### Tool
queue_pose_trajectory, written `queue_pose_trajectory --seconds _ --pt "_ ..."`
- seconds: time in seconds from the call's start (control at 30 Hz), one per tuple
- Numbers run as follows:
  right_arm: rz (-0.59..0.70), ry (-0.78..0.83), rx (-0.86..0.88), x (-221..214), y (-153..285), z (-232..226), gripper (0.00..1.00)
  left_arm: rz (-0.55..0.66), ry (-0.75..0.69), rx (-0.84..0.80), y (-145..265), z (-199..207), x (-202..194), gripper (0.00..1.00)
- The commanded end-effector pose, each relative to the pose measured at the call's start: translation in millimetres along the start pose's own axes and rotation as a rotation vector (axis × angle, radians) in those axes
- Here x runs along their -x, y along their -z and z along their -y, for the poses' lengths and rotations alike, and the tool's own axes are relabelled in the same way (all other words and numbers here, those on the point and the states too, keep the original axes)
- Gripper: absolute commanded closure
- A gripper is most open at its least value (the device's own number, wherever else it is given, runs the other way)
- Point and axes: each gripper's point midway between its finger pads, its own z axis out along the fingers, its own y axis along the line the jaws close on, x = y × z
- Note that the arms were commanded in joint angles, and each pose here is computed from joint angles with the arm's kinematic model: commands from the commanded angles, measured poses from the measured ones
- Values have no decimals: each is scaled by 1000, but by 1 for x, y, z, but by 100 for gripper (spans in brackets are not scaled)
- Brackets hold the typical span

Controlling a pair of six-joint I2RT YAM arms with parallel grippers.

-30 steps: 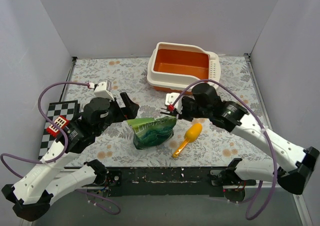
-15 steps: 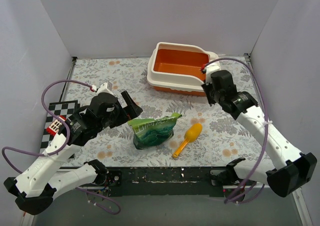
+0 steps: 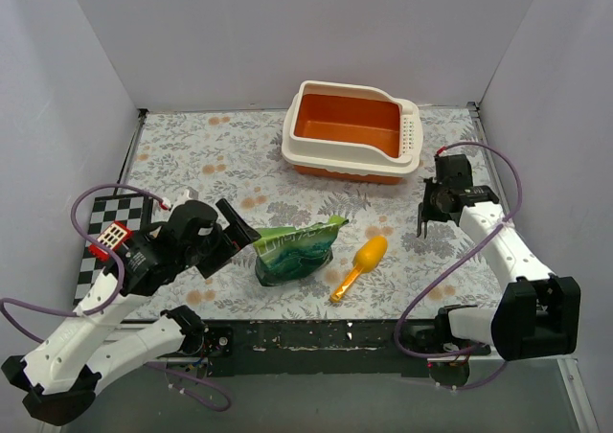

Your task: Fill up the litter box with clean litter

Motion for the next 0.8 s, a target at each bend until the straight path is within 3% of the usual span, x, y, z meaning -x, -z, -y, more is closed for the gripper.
queue_pose_trajectory --seconds 0.0,0.23,0.53,0.67,0.77 --pt "41 -87 31 12 -10 -3 99 -21 76 30 -12 -15 -11 2" --pt "-25 -146 16 3 -24 -3 99 40 207 -6 -33 -21 -9 2" --pt "-12 -157 44 2 -23 -8 91 194 289 -108 -17 -7 24 2" --pt "-25 -158 45 1 -24 -8 62 203 289 -101 -21 -7 25 2" --pt "-33 -162 47 1 -24 -9 53 185 283 -109 -28 -3 21 2"
